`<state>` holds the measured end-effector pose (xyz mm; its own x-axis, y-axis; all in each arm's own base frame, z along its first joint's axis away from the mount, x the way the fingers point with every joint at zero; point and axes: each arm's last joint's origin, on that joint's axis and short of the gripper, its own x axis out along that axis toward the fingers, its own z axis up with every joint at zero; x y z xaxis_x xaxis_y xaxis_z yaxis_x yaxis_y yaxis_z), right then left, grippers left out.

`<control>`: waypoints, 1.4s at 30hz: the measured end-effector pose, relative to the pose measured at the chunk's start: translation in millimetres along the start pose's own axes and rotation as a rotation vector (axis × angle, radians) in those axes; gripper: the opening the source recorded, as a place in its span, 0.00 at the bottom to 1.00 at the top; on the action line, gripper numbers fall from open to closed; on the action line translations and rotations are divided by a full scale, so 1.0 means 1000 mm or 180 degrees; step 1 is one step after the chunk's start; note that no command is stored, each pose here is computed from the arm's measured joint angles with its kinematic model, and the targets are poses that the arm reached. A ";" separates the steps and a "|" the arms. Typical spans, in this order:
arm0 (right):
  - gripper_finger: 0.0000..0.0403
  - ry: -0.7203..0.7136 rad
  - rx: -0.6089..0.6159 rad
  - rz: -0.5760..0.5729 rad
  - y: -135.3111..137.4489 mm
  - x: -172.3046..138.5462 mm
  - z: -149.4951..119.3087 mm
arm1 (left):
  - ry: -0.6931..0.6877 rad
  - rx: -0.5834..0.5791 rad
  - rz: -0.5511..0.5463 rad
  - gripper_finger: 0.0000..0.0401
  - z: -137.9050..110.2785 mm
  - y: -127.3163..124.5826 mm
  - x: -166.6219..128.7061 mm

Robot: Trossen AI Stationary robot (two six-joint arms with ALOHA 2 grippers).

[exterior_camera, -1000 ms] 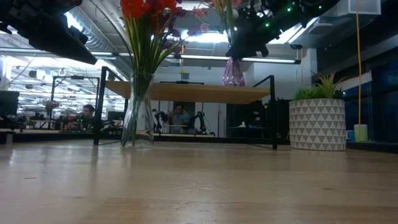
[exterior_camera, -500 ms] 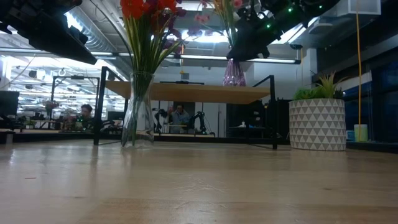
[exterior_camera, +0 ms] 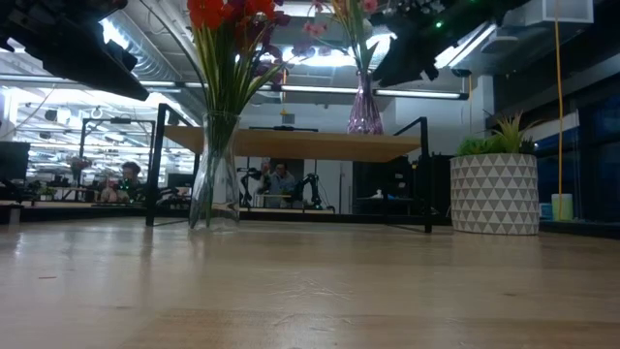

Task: Pick and place flowers into a vace then onto a shelf
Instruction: Put the transparent vase on the shelf

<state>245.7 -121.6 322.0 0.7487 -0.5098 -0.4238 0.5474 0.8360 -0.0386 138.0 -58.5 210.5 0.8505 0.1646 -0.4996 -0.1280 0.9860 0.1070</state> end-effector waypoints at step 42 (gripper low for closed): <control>0.02 -0.0825 -0.0452 0.1341 0.090 -0.056 -0.113 | -0.0146 -0.0284 0.0378 0.65 0.002 0.003 0.000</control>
<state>211.2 5.1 239.9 0.9713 -0.1414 -0.1914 0.1356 0.9898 -0.0429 138.2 -55.2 212.5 0.8488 0.2807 -0.4480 -0.2721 0.9585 0.0850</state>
